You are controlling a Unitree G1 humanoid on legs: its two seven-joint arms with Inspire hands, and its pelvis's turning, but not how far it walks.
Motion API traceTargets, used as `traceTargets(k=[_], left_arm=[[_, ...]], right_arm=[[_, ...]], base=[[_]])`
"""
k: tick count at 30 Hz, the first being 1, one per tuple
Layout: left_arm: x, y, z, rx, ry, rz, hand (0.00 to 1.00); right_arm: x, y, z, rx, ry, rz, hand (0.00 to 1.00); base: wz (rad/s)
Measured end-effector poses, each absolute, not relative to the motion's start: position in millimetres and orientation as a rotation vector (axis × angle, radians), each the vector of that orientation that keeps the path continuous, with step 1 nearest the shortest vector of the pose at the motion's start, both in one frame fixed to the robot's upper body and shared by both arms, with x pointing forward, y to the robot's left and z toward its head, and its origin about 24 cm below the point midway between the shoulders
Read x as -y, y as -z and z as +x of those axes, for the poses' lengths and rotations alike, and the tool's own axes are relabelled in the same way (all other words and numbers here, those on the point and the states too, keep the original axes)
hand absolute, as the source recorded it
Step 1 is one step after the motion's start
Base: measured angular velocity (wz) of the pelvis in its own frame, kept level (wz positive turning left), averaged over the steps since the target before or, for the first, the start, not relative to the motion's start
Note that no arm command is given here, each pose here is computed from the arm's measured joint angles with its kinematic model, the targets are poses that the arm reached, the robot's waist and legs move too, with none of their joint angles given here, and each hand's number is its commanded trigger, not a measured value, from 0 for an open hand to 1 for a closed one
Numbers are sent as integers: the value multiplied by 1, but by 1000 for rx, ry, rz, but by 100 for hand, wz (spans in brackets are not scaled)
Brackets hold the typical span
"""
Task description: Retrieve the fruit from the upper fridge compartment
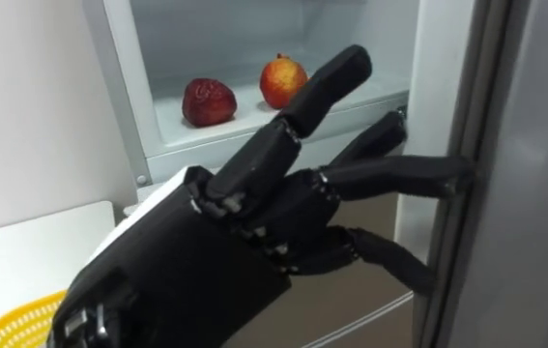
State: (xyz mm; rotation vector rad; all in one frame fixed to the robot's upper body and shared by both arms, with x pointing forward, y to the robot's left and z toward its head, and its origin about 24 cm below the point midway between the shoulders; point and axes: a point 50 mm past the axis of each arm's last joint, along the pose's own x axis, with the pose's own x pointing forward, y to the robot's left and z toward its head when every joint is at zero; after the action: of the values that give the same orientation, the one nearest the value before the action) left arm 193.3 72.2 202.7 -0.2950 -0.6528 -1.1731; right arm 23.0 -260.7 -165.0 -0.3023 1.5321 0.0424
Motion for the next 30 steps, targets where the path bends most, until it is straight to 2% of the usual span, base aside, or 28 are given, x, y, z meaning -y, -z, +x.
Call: traceTargets(k=[12, 30], left_arm=[[-62, -200, 191, 623, 1225, -309, 0], [-51, -213, 198, 659, 1267, -274, 0]], right_arm=[[261, 165, 23, -1522, -11, -269, 0], [268, 163, 16, -1527, 27, -232, 0]], base=[[-15], [-5]])
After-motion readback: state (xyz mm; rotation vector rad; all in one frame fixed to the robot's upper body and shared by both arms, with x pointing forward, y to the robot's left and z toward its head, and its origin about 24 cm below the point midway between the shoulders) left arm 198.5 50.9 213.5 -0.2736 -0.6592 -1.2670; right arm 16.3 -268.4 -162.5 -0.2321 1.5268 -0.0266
